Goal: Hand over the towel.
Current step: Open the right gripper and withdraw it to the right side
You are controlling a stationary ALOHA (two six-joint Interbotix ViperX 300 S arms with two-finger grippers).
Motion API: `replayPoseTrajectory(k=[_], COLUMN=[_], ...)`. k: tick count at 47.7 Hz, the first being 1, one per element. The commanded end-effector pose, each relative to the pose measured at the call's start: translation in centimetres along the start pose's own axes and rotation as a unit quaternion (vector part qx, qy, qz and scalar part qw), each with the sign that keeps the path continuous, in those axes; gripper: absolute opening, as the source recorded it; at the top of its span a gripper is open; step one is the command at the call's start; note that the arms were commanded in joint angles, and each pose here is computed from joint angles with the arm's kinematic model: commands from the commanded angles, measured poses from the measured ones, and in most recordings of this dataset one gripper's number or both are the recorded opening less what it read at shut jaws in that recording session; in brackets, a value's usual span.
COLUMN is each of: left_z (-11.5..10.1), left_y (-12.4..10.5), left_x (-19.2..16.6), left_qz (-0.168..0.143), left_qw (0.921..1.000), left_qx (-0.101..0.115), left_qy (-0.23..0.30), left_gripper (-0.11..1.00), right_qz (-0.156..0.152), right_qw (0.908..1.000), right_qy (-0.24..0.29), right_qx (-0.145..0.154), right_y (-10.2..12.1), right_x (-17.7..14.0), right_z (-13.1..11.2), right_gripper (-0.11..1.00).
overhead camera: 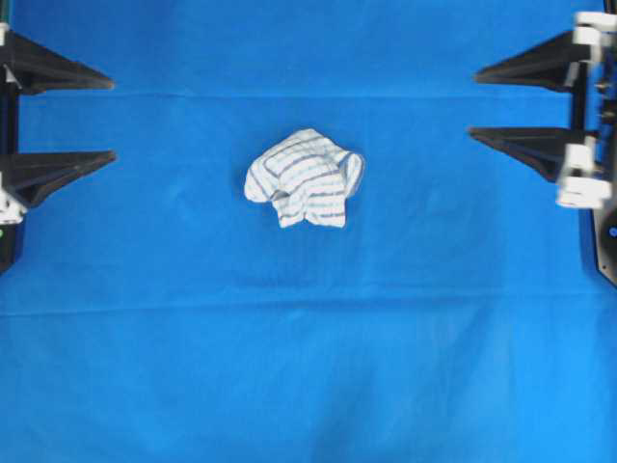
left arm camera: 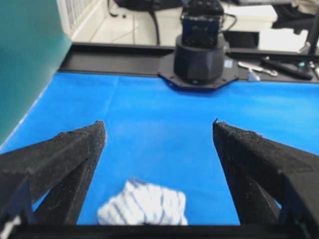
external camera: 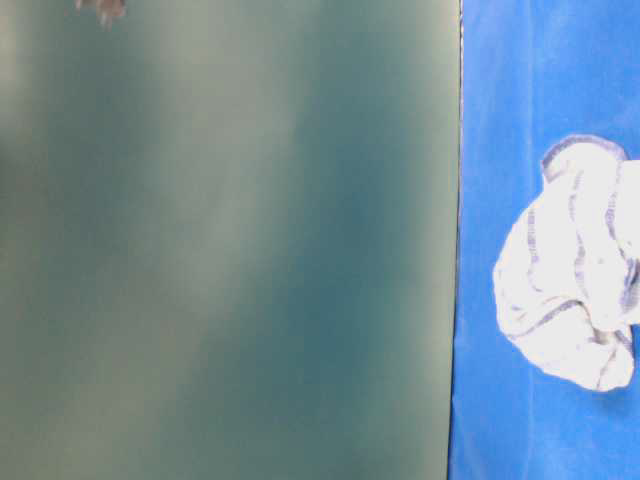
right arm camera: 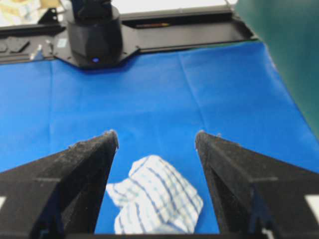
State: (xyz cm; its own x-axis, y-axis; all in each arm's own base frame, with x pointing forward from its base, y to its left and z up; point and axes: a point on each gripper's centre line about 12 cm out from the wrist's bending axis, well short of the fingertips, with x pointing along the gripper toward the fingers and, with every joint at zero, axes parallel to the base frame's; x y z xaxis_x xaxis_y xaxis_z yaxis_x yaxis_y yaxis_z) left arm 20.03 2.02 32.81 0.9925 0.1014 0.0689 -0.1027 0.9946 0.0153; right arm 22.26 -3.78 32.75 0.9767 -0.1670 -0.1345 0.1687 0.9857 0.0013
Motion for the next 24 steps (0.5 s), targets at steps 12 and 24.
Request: replayPoseTrajectory(k=[12,24], left_z=[-4.9,-8.6], left_y=[-0.1,-0.1], left_x=[-3.7,-5.6], left_qz=[0.000,0.001], left_qw=[1.0000,0.9999], left_qx=[0.001,-0.003], left_qy=[0.007,0.011], left_gripper=[0.93,0.93], right_qz=[0.000,0.003], right_qw=[0.9999,0.9994], right_qy=[-0.017,-0.031], right_qx=[0.004,0.013], right_y=[0.0,0.0], right_x=[-4.0,-4.9], right_z=[-6.3,-10.7], right_gripper=[0.70,0.70])
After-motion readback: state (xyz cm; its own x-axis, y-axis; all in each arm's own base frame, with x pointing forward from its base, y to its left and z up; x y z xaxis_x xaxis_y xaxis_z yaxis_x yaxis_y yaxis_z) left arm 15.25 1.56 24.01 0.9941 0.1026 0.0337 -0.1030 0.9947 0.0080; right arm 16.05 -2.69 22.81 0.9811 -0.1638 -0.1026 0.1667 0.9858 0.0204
